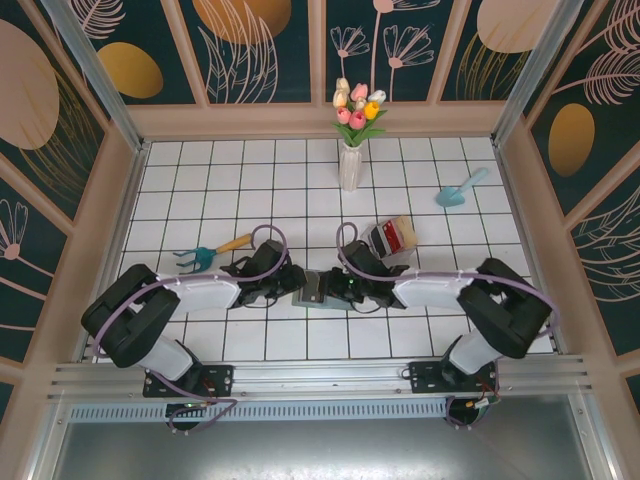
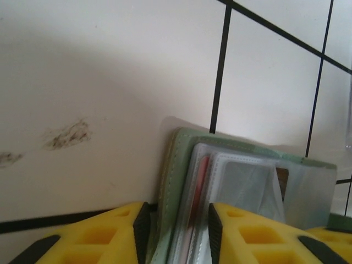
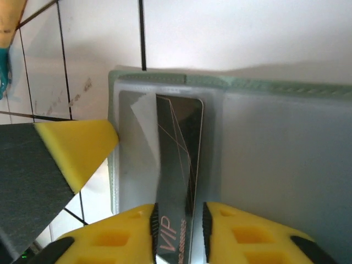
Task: Put the credit cards into the card holder
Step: Insert the credit card into the card slot, then close the card holder at the center of the table.
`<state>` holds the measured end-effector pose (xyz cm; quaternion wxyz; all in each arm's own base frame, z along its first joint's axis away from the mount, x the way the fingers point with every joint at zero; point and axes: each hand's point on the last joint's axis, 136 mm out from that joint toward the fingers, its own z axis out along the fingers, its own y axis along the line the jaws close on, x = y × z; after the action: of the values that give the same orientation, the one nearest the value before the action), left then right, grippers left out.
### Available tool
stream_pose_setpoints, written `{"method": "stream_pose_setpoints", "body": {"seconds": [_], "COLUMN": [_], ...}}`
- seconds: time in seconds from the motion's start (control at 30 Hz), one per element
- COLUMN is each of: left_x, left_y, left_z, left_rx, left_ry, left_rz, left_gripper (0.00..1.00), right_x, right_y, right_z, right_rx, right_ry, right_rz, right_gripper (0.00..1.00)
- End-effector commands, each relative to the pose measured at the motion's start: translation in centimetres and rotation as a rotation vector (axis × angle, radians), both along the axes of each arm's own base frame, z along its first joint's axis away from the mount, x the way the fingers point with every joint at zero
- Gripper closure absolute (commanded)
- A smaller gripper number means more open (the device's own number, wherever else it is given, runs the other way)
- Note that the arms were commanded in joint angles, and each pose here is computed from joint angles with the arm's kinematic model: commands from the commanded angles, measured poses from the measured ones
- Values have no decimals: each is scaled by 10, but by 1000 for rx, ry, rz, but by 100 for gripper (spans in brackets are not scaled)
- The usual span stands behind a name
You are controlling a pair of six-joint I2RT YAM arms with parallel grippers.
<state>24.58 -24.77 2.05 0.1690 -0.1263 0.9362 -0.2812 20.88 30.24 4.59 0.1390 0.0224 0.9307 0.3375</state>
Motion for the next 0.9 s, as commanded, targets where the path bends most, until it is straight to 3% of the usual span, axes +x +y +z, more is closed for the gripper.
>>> {"method": "stream_pose_setpoints", "body": {"seconds": [0.0, 0.1, 0.23, 0.5, 0.6, 0.87], "left_x": [-12, -8, -8, -13, -14, -17], "left_y": [23, 32, 35, 1, -11, -30], "left_z": [-5, 5, 9, 1, 0, 2], "left_rx": [90, 120, 121, 10, -26, -102], "left_ry": [19, -17, -32, 48, 67, 81], "left_rz": [26, 51, 54, -75, -117, -190], "left_gripper": [56, 44, 31, 29, 30, 44], "right_x": [9, 12, 11, 10, 8, 4], "right_y": [-31, -67, -87, -69, -66, -67], "right_z": [32, 36, 26, -7, -17, -35], "right_rx": [-148, -313, -457, -462, -458, -466], "right_ry": [-113, -140, -112, -30, -10, 10], "right_rz": [-51, -121, -159, -123, -106, -92], "right_gripper": [57, 44, 37, 35, 40, 72]}}
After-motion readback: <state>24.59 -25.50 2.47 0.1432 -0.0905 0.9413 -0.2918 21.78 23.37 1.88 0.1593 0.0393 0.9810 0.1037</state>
